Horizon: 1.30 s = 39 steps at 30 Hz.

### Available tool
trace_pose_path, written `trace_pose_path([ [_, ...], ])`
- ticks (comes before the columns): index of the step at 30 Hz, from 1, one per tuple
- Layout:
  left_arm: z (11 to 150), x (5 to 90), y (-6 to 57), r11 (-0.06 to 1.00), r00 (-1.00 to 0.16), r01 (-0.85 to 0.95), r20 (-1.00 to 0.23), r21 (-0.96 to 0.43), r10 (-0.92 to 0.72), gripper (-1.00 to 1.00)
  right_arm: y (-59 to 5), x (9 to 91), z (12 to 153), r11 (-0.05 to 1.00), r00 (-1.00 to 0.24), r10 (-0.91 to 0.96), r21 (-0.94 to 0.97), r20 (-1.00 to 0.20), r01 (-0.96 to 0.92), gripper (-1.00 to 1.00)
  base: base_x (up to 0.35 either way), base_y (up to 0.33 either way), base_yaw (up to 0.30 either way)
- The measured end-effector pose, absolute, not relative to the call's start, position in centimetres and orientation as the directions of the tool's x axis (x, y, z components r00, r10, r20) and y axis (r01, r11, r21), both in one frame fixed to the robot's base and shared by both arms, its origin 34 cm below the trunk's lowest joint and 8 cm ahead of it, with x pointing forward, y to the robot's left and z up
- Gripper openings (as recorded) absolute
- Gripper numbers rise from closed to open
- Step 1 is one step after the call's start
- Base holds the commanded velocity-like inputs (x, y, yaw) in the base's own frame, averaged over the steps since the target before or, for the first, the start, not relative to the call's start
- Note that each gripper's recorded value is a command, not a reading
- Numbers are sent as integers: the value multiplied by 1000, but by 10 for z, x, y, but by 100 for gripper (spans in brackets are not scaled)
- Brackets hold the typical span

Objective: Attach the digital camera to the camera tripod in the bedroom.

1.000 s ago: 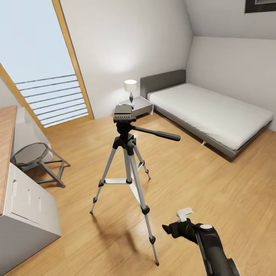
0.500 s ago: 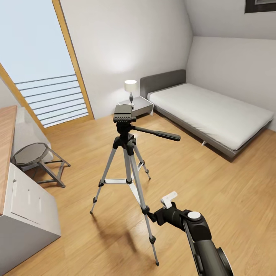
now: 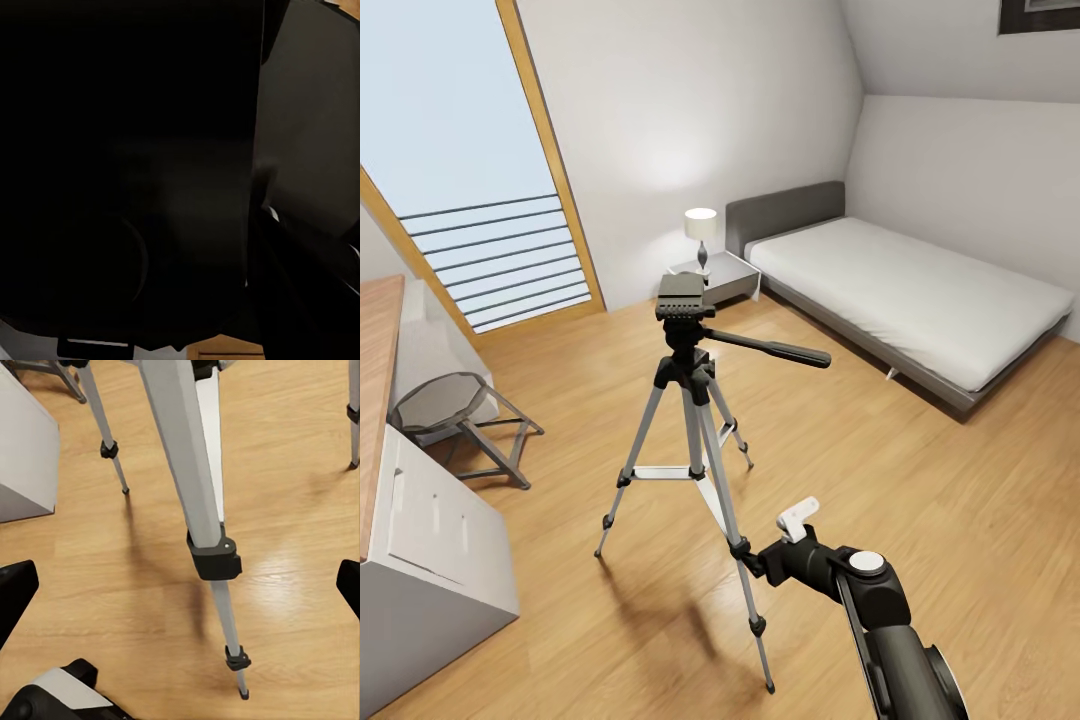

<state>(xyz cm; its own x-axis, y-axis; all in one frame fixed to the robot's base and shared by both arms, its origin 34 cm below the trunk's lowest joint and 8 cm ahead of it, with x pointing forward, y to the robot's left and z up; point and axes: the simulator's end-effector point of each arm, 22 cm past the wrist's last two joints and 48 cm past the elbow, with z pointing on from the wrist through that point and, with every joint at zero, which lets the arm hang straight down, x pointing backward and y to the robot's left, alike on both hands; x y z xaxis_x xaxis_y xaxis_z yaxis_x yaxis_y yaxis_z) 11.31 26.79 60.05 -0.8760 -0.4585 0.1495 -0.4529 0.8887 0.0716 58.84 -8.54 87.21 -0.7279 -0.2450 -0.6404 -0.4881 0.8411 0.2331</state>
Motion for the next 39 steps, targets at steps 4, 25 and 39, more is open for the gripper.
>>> trace_pose_path([
  [4,600,113,267,889,-876,-453,150,71,-458,-100,-83,594,878,833,-696,-251,216,-672,-509,100,0,0,0],
  [25,600,114,266,891,-878,-449,151,67,-454,-100,-54,673,945,843,-613,-193,191,-766,-504,100,0,0,0],
  [39,600,114,266,891,-878,-448,151,67,-453,-100,-49,671,939,843,-658,-155,249,-737,-477,100,0,0,0],
])
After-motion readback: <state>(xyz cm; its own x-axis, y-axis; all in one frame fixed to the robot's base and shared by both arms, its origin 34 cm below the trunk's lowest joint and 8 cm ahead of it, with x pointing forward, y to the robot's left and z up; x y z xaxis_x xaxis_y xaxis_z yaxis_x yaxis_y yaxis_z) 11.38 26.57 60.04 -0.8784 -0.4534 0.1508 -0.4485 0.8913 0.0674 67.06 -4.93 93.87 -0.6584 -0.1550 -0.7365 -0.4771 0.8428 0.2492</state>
